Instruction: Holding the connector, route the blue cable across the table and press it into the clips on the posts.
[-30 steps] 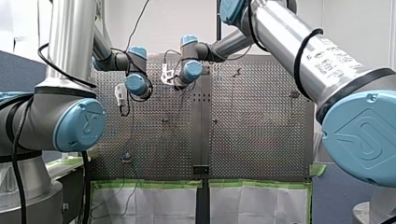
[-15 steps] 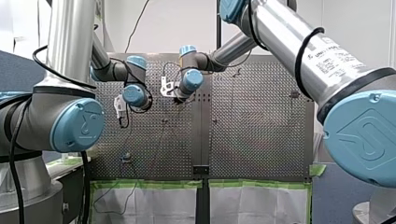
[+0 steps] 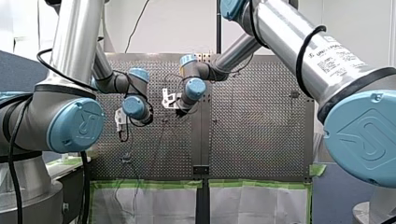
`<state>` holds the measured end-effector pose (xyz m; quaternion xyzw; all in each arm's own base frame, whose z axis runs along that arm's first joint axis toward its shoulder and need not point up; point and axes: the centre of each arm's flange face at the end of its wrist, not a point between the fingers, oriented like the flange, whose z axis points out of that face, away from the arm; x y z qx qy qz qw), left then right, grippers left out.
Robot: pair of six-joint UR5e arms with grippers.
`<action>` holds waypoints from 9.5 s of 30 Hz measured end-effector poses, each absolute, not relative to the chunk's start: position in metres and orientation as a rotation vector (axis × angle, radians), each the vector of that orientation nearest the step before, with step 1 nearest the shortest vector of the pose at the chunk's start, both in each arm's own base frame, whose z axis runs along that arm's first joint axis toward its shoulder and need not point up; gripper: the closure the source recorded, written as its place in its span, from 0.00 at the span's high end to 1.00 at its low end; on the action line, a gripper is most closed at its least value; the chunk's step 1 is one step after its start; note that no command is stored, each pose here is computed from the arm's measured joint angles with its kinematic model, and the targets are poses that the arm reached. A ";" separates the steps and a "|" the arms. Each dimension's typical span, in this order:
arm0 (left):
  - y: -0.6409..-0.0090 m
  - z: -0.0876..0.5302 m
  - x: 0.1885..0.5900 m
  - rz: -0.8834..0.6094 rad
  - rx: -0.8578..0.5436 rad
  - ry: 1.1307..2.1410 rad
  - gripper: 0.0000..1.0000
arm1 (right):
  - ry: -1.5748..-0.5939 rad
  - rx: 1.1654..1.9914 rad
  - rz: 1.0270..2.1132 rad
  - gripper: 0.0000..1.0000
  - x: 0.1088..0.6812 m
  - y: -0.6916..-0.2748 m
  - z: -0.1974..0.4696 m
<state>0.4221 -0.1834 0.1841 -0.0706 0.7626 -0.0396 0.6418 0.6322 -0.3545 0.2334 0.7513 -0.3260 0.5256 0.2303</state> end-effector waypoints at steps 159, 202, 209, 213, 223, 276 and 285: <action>-0.292 0.180 0.472 -0.237 -0.102 1.777 1.00 | -1.112 1.981 1.501 0.00 0.555 -0.467 0.195; -0.302 0.152 0.528 -0.181 -0.174 1.758 0.16 | -1.124 1.965 1.507 0.00 0.552 -0.473 0.195; -0.304 0.153 0.526 -0.177 -0.173 1.755 0.00 | -1.124 1.965 1.507 0.00 0.552 -0.473 0.195; -0.305 0.159 0.524 -0.170 -0.176 1.753 0.00 | -1.123 1.965 1.507 0.00 0.552 -0.473 0.195; -0.304 0.201 0.517 -0.167 -0.204 1.704 0.00 | -1.101 1.924 1.553 0.00 0.552 -0.476 0.229; -0.311 0.386 0.470 -0.315 -0.188 1.480 0.00 | -1.044 1.769 1.792 0.00 0.494 -0.418 0.458; -0.299 0.395 0.490 -0.302 -0.198 1.467 0.00 | -1.050 1.795 1.787 0.00 0.496 -0.429 0.442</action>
